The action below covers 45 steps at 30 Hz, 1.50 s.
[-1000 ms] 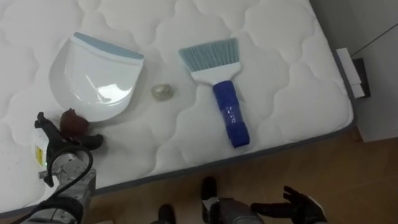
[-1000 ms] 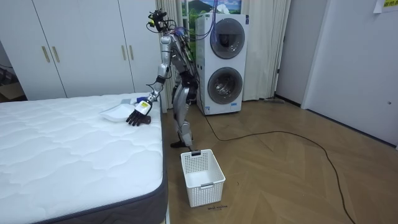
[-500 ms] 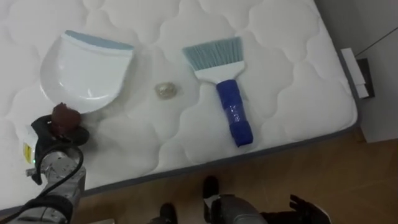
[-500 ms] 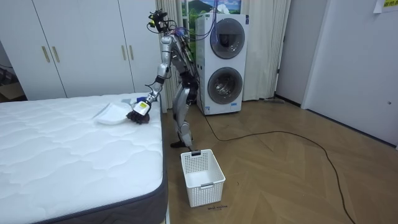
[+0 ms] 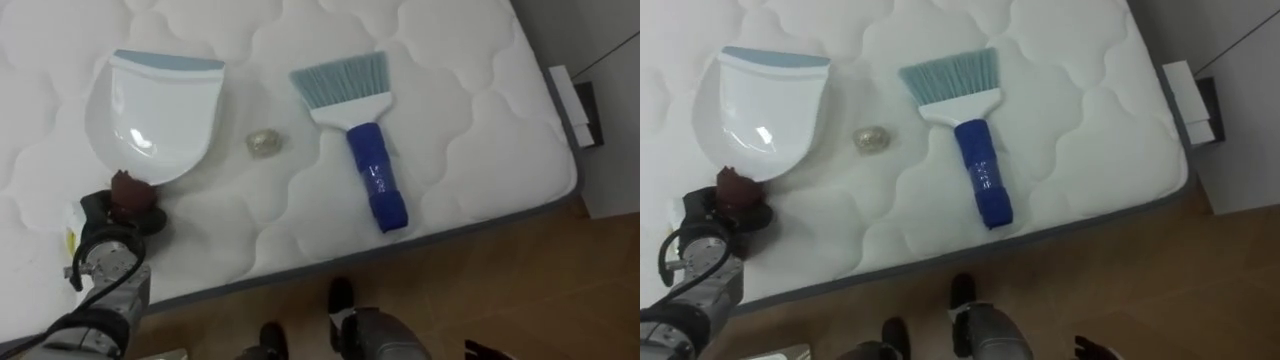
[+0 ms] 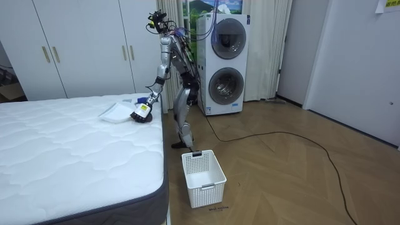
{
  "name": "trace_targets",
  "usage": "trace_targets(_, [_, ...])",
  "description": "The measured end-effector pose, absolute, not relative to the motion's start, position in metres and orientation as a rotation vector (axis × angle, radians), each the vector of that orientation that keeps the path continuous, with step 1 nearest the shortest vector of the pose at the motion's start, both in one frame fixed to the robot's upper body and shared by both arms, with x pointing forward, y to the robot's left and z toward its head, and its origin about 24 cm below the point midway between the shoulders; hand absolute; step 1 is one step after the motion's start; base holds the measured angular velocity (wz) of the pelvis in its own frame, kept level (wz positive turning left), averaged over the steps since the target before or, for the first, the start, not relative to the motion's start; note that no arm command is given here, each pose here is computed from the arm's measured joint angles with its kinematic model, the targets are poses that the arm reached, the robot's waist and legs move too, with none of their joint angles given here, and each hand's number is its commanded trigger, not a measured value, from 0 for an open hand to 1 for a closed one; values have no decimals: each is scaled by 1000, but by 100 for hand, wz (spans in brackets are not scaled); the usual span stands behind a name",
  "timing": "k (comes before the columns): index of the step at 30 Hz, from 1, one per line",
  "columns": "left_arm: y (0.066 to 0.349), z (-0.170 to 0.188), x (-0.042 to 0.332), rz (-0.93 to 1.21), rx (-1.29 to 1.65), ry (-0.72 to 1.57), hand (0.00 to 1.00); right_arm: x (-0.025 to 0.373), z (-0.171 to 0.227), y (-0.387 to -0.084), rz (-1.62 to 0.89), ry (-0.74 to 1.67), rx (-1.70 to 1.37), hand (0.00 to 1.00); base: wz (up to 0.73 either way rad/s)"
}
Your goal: Clean bed
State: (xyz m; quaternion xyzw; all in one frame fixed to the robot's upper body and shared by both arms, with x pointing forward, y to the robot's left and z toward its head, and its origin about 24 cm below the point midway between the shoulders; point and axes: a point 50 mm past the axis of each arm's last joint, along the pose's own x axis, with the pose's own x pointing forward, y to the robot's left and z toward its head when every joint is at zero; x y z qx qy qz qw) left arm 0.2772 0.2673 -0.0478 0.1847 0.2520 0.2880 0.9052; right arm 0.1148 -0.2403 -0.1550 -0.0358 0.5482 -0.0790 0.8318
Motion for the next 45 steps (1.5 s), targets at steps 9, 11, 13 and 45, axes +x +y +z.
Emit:
trace_targets(9, [269,-47,277,582,424,518,100,115,-155,-241,-177,1169,-111,0,0])
trace_targets(11, [270,-45,278,559,478,507,100,117,-154,-241,-172,1163,-117,0,0])
trace_targets(13, [270,-45,278,550,510,500,100,118,-154,-242,-177,1159,-111,0,0])
trace_targets(45, [291,-48,249,548,1036,379,100,155,-131,-275,-854,767,699,0,-1])
